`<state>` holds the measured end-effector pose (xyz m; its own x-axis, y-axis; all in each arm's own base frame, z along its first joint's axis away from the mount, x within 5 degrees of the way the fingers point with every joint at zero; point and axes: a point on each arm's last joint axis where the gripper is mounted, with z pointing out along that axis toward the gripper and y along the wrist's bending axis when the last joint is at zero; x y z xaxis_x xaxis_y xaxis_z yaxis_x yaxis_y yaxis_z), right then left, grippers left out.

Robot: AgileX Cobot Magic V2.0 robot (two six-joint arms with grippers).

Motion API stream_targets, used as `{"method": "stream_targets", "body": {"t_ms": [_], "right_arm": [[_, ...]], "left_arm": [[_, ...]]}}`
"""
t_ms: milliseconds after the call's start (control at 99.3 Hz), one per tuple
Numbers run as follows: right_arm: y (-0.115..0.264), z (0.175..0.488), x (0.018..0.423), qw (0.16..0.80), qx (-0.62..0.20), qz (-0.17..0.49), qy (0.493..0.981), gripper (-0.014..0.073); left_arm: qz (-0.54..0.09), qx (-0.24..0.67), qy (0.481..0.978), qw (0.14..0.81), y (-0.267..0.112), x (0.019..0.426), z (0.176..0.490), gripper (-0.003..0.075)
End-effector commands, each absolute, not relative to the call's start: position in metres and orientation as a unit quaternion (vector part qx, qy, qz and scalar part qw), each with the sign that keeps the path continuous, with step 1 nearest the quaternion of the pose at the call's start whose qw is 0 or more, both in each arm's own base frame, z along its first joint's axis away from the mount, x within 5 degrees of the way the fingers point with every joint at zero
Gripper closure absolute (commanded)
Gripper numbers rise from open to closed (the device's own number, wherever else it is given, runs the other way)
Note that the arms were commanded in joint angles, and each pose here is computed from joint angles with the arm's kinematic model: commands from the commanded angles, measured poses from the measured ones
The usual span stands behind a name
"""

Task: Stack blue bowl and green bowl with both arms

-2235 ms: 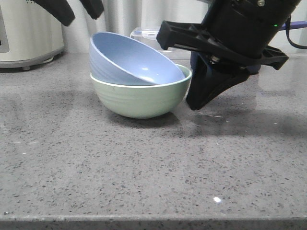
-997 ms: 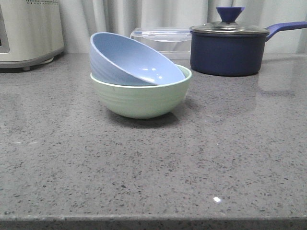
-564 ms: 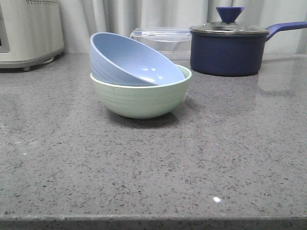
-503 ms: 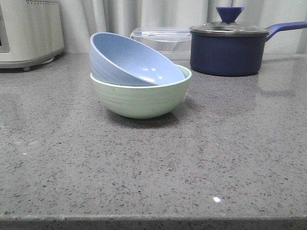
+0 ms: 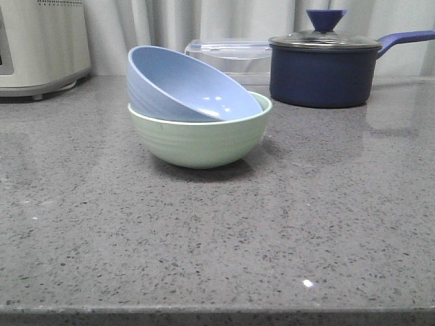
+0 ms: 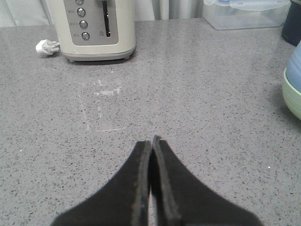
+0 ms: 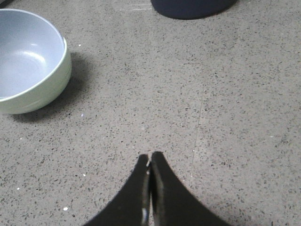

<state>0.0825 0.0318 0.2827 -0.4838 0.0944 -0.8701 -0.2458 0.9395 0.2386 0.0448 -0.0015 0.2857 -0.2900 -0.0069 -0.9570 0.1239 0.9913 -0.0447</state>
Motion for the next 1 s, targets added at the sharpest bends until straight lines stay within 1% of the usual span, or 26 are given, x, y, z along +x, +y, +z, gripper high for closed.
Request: {"method": "stream_targets", "body": {"t_ms": [0,463,614,695,775,876,987], "right_arm": [[0.031,0.298,0.086,0.550,-0.043,0.168,0.817,0.0675],[0.031,0.298,0.086,0.550,-0.043,0.168,0.817,0.0675],[0.031,0.298,0.086,0.550,-0.043,0.168,0.817,0.0675],[0.031,0.298,0.086,0.550,-0.043,0.168,0.817,0.0675],[0.031,0.298,0.086,0.550,-0.043,0.168,0.817,0.0675],[0.031,0.298,0.086,0.550,-0.043,0.168,0.817,0.0675],[0.031,0.298,0.086,0.550,-0.043,0.168,0.817,0.0675]], "left_arm": [[-0.062,0.038,0.772,0.632,-0.002,0.046,0.301,0.0741],[-0.062,0.038,0.772,0.632,-0.002,0.046,0.301,0.0741],[-0.046,0.044,0.778,0.625,-0.001,0.048,0.294,0.0741],[-0.033,0.047,0.785,0.617,-0.001,0.051,0.285,0.0741],[-0.033,0.036,0.788,0.613,-0.001,0.052,0.277,0.0741],[-0.047,0.014,0.781,0.623,-0.002,0.050,0.269,0.0741],[-0.039,0.000,0.755,0.654,0.000,0.050,0.263,0.0741]]}}
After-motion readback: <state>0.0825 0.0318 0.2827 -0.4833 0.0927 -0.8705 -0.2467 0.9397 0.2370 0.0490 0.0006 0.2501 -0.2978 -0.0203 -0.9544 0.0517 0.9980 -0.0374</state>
